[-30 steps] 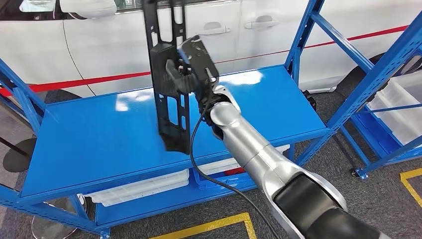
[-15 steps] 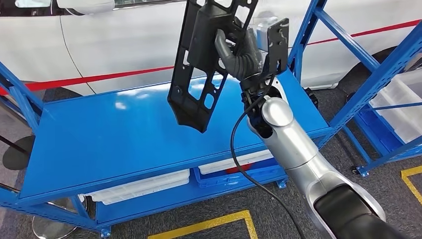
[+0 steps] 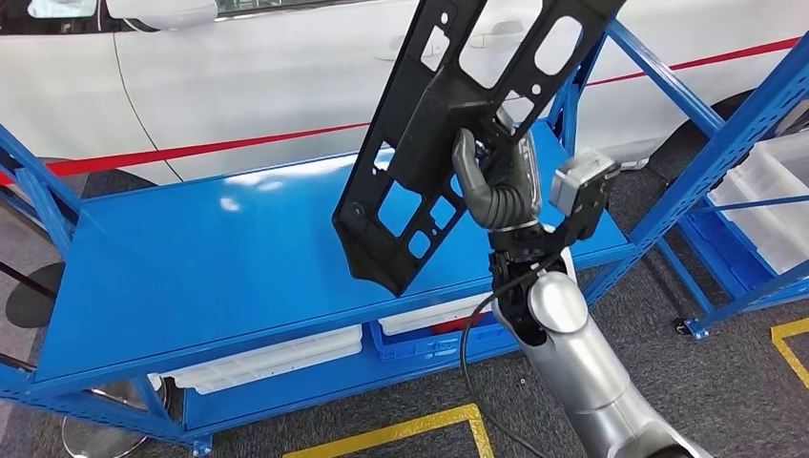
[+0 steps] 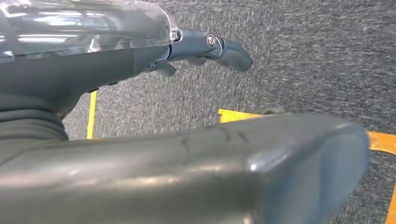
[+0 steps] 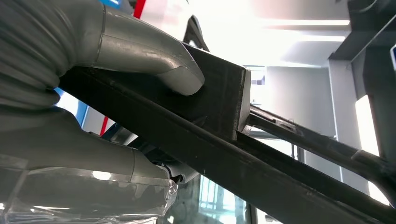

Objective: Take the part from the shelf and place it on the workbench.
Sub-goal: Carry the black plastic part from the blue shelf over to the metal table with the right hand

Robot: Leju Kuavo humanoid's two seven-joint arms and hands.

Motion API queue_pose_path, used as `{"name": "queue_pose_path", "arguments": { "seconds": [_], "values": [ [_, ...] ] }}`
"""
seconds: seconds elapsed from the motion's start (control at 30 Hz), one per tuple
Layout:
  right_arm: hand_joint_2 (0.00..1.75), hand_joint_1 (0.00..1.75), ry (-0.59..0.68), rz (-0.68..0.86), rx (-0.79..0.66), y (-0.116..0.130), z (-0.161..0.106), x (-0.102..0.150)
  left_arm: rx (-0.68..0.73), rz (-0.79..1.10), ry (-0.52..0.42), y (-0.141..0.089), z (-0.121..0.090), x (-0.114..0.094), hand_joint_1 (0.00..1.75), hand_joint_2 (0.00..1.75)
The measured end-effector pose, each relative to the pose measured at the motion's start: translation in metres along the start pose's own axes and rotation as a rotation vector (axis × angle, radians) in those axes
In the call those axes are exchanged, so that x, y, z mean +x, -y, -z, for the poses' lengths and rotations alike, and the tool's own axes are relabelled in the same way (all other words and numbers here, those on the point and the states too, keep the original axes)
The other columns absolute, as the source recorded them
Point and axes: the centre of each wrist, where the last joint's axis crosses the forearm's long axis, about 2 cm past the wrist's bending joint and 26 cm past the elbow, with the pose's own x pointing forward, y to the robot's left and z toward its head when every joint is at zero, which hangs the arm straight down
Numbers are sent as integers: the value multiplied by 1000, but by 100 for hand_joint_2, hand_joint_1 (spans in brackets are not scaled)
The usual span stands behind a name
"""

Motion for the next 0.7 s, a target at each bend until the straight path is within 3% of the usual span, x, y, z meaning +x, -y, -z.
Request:
{"name": "queue_pose_path", "arguments": {
  "seconds": [0.47,0.7],
  "values": [
    [175,175,102,-73,29,-14,-70,37,-93,27,7,5,-1,-1,0,0],
    [175,175,86,-66,-19,-13,-106,43,-100,56,0,2,-2,-3,0,0]
  ]
}}
